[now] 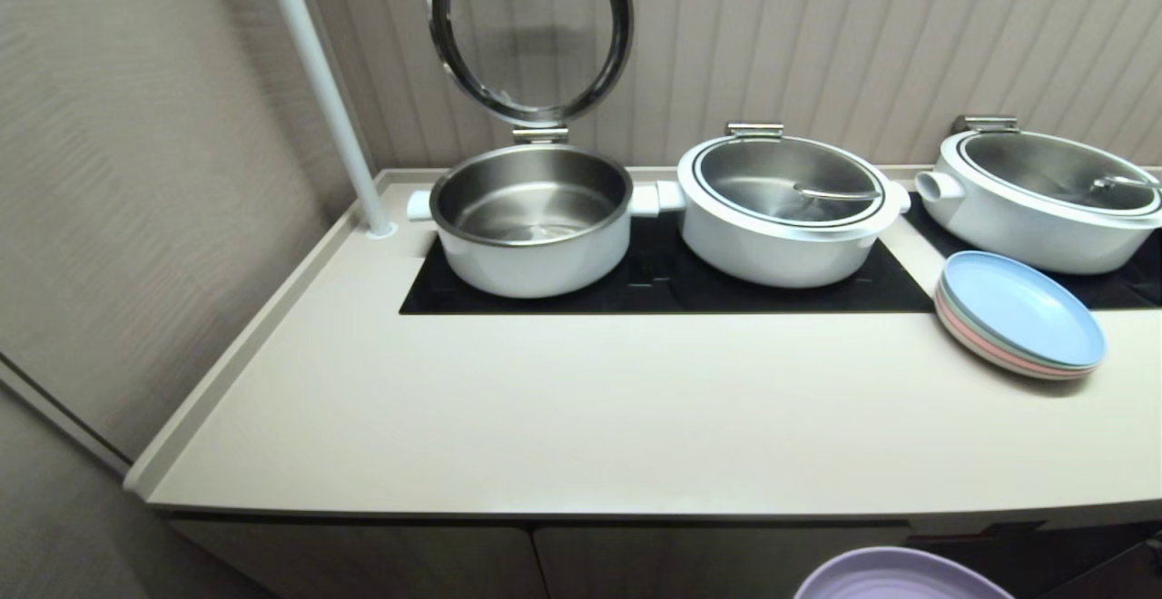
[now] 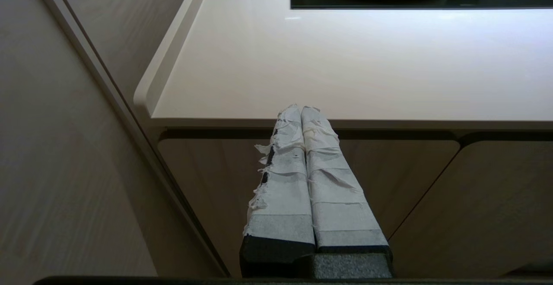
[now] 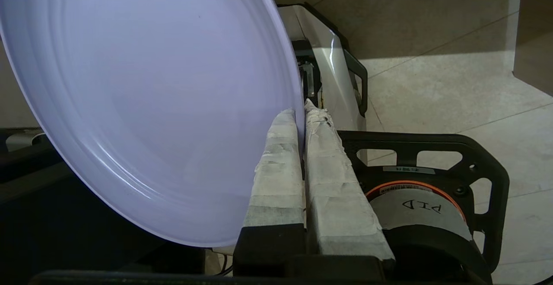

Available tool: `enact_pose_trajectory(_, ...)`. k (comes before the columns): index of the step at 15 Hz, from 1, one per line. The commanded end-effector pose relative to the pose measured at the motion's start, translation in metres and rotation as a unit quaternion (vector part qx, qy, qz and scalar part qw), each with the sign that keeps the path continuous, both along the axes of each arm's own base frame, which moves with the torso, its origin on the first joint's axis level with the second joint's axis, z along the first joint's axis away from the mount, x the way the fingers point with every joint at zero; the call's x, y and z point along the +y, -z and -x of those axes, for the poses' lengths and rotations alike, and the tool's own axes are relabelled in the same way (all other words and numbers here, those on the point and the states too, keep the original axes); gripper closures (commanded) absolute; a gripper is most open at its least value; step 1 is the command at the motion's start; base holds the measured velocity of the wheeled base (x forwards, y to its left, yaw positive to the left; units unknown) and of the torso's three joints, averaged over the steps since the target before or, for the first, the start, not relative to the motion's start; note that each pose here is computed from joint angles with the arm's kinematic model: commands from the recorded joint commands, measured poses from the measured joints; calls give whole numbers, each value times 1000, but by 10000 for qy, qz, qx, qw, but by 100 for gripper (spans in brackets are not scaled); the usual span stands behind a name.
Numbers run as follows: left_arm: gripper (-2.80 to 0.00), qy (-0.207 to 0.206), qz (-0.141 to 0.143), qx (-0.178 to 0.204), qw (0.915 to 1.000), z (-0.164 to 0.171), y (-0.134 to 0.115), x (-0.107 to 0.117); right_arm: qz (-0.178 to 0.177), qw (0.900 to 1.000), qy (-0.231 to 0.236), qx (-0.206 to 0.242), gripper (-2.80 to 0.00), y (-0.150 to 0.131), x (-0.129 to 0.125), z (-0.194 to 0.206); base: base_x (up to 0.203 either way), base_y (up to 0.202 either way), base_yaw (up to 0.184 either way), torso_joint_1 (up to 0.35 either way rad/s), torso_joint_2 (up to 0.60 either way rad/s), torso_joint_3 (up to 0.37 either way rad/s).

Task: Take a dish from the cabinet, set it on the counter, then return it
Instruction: Put it back into the cabinet

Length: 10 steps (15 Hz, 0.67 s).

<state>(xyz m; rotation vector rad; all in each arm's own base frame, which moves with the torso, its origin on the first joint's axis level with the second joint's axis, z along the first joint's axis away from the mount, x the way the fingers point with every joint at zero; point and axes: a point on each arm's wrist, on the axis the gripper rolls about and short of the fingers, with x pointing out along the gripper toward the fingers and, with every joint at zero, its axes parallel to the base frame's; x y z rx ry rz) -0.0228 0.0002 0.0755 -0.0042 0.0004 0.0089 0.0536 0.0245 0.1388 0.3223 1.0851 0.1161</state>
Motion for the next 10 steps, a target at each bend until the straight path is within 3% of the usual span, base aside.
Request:
enact_pose_trajectory(1,0,-1,2,-2,10000,0,0,0,-1,10000,-10,60,0,1,1,0,0,0,0,0,0,0)
enact_pose_trajectory(10,0,-1,2,-2,10000,0,0,0,-15,10000,-66,-6,0,-1,1,0,0,0,0,0,0,0)
